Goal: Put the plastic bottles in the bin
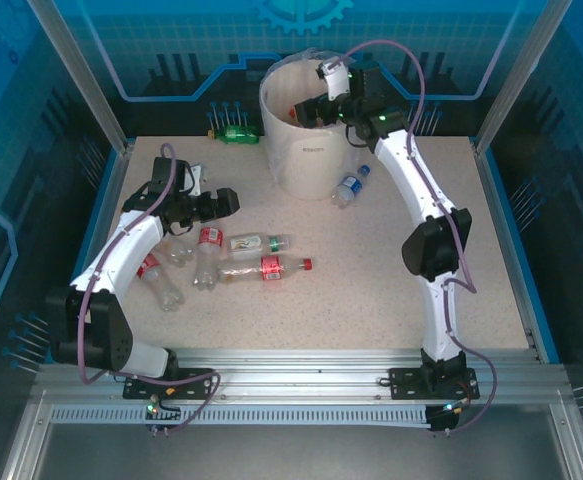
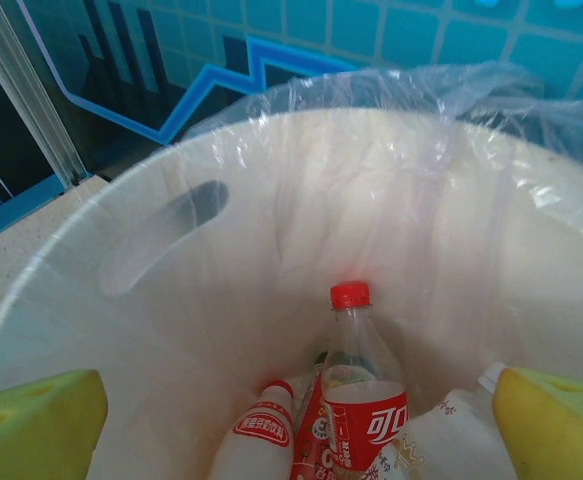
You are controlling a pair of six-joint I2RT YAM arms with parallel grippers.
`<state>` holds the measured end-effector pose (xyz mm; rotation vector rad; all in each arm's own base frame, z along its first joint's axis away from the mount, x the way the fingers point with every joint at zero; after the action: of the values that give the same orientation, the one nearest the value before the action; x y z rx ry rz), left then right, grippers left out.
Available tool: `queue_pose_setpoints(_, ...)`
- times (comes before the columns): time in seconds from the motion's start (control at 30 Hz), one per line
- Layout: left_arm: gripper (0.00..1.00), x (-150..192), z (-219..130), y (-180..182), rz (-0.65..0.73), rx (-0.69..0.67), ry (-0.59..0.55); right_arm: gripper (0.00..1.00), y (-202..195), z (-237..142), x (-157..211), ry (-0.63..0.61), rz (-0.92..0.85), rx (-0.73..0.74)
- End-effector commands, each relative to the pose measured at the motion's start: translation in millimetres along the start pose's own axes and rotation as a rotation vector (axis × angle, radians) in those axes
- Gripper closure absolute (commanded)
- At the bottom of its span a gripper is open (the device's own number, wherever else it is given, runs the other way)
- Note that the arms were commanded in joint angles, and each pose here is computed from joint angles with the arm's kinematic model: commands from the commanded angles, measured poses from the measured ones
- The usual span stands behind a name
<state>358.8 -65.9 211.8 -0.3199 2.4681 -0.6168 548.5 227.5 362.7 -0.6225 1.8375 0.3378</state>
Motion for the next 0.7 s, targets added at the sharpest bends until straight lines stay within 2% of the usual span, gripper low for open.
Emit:
queue_pose_setpoints(0.0,0.01,4.8,-0.4,2.9,0.012,0.002,0.019,0.00,11.9,-67.3,-56.9,-0.110,-0.011,0.036)
queue_pose_setpoints(0.17,0.01,4.3,-1.5,3.1,0.016,-0.004,0.015,0.00,3.4,-121.0,-48.9,-0.066,0.078,0.130)
queue_pose_setpoints(0.27,0.01,4.2,-1.6,3.9,0.015,-0.006,0.014,0.03,-10.9,-152.5,-20.3,-0.034,0.221,0.162)
queue_pose_setpoints(0.4,0.01,5.0,-1.6,2.9,0.012,-0.001,0.019,0.09,-31.8,-186.2,38.3,-0.009,0.473,0.140)
queue_pose_setpoints(0.53,0.01,5.5,-0.3,2.8,0.011,0.002,0.023,0.09,-43.0,-196.4,102.7,0.067,0.611,0.147)
queue_pose_setpoints(0.67,0.01,6.6,2.2,2.6,0.005,0.010,0.034,0.11,-45.7,-178.8,153.6,0.102,0.795,0.048)
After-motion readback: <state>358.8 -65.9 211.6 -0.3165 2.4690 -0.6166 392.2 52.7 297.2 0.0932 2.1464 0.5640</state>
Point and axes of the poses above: each hand's point on the last joint's axis, 136 mm out from that joint toward the fingers, its own z axis out along the fingers, its own y axis along the line the jaws close on, x = y × z, the point moved 4 cm from there along -z, back along the fingers, and after that the axes turned 4 degrees about -z, right-handed, at the moved point
